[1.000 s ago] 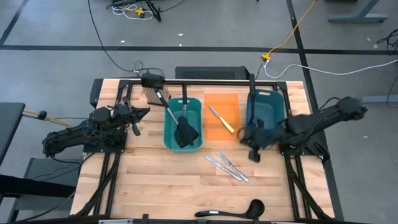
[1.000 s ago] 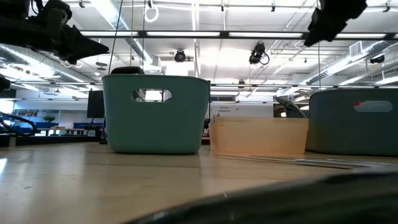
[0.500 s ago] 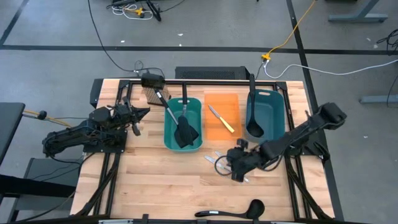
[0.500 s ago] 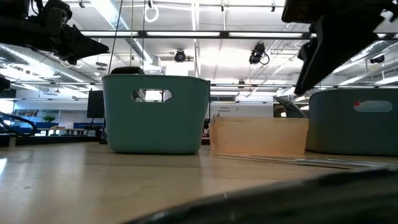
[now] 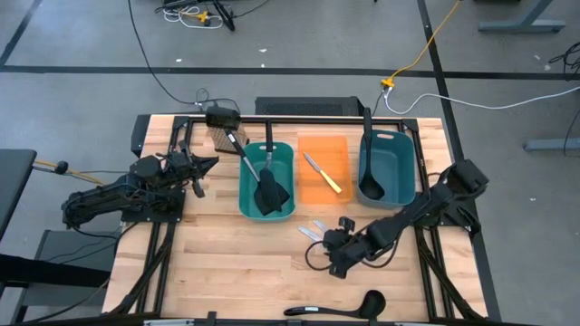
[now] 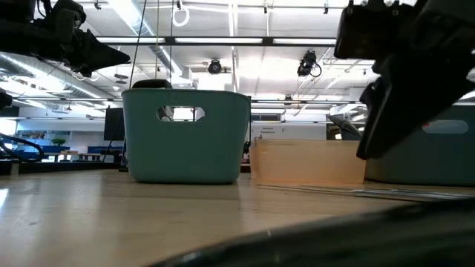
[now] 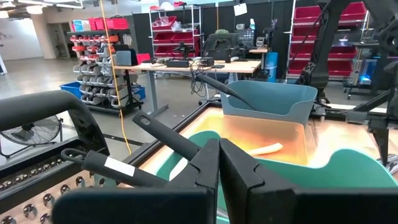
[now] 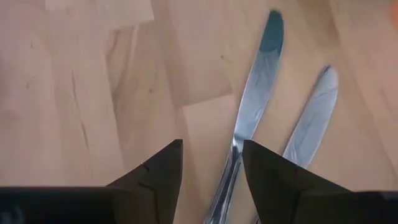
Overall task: Pick & Place Kitchen Items
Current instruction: Put the bottom silver table knife into the orange bin
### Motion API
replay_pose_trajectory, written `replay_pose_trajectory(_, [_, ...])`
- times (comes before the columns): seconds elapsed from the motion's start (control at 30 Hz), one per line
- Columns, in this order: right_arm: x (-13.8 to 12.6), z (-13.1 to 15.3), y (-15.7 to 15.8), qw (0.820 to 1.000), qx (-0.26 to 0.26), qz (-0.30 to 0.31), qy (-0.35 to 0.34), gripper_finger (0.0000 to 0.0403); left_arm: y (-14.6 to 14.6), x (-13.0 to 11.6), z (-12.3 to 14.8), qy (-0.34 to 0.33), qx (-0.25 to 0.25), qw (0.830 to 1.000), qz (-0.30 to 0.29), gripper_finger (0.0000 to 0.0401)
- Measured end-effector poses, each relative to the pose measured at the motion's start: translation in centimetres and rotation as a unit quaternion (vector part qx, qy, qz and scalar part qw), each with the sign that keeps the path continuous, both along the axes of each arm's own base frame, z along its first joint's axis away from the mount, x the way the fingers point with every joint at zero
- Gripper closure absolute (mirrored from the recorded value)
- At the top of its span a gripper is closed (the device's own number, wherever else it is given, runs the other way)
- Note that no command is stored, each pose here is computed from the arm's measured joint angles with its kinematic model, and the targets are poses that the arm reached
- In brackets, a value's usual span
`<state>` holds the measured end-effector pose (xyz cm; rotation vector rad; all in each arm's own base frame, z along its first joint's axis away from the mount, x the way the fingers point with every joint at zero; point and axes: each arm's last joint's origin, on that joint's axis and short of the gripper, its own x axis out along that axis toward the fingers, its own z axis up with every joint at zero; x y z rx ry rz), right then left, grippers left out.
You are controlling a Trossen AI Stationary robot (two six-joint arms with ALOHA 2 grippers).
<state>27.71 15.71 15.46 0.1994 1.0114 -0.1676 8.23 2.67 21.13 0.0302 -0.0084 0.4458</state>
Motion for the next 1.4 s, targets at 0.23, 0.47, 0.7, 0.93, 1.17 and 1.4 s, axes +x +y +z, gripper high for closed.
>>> replay_pose_trajectory(0.23, [0.2,-1.6,0.2,1.000,0.003,-0.010,0.022,0.0227,0.0,0.0,0.0,0.000,0.000,1.000,0.000,0.0383])
replay_pose_trajectory(0.47, [0.3,-3.0,0.2,0.999,-0.011,-0.017,0.045,0.0227,0.0,0.0,0.0,0.000,0.000,1.000,0.000,0.0383])
replay_pose_trajectory(0.7, [0.3,-3.2,0.3,0.999,-0.016,-0.009,0.048,0.0228,0.0,0.0,0.0,0.000,0.000,1.000,0.000,0.0383])
replay_pose_trajectory(0.93, [0.3,-3.2,0.7,0.998,-0.015,0.040,0.049,0.0272,0.0,0.0,0.0,0.000,0.000,1.000,0.000,0.0383])
replay_pose_trajectory(1.17, [0.4,-3.8,1.0,0.998,-0.016,0.043,0.051,0.0338,0.0,0.0,0.0,-0.001,-0.001,1.000,0.000,0.0383])
replay_pose_trajectory(1.4, [0.7,-4.7,1.1,0.997,-0.022,0.042,0.055,0.0360,0.0,0.0,0.0,-0.001,-0.001,1.000,0.000,0.0383])
